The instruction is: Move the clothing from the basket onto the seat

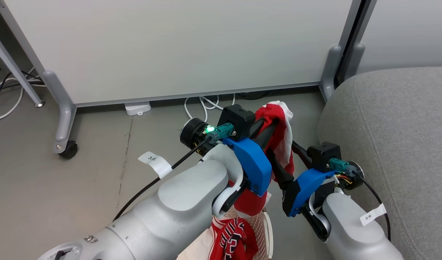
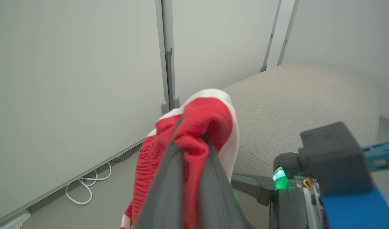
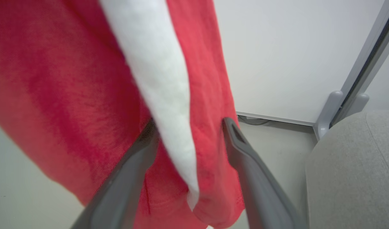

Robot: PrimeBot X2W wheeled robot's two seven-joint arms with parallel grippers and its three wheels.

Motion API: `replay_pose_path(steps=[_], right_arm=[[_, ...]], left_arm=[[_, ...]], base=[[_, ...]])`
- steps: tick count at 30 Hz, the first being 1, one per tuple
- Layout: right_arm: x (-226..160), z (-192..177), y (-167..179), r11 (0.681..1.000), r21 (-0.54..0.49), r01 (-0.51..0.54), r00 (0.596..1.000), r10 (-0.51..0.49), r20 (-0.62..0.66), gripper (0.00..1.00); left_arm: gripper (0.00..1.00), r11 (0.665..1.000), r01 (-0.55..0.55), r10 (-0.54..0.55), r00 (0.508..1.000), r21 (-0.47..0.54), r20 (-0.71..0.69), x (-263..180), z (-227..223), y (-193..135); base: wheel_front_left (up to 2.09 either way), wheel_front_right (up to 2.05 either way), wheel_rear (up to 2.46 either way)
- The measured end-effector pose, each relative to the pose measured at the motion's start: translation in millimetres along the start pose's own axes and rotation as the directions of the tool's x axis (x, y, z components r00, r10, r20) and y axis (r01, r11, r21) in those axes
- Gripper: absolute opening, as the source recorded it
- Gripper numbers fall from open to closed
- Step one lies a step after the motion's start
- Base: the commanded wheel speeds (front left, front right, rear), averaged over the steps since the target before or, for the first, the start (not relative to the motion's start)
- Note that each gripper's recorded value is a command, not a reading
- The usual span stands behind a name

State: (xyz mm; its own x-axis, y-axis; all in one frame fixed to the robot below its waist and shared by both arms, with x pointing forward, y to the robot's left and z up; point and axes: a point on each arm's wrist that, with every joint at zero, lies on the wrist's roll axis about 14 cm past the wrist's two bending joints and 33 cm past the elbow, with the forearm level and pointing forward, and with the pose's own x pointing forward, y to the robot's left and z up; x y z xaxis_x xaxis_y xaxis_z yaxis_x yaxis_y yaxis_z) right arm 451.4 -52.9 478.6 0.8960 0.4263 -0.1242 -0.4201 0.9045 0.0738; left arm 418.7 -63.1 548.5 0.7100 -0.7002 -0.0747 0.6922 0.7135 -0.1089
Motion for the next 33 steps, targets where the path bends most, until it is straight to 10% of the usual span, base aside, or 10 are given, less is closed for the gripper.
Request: replay_pose_path(steps=[1,2,5,27,33], right_arm=[[0.2,0.2,0.1,1.000,0.001,0.000,1.000,0.000,0.000,0.82],[0.3,0.3,0.1,1.000,0.005,0.000,1.000,0.000,0.001,0.46],[-0.3,0.0,-0.7,1.000,0.010,0.003,1.000,-0.003,0.000,0.00],[-6.4,4.6,-9.7,0.999,0.033,0.035,0.999,-0.036,0.013,0.00],[-7.0,5.0,-11.5,0.998,0.038,0.042,0.999,-0.042,0.015,0.00]], left_arm=[[0.00,1.000,0.000,0.000,1.000,0.000,0.000,0.1,-0.1,0.0],[0.00,1.000,0.000,0.000,1.000,0.000,0.000,0.1,-0.2,-0.1],[0.00,1.000,0.002,-0.002,1.000,0.001,-0.001,0.4,-0.1,-0.7],[0.00,1.000,0.007,-0.007,1.000,0.006,-0.004,2.3,0.4,-3.4],[0.68,1.000,0.006,-0.006,1.000,0.006,-0.008,2.6,-0.5,-2.9]], base=[[0.00,0.00,0.00],[0.00,0.00,0.00],[0.00,0.00,0.00],[0.00,0.00,0.00],[0.00,0.00,0.00]])
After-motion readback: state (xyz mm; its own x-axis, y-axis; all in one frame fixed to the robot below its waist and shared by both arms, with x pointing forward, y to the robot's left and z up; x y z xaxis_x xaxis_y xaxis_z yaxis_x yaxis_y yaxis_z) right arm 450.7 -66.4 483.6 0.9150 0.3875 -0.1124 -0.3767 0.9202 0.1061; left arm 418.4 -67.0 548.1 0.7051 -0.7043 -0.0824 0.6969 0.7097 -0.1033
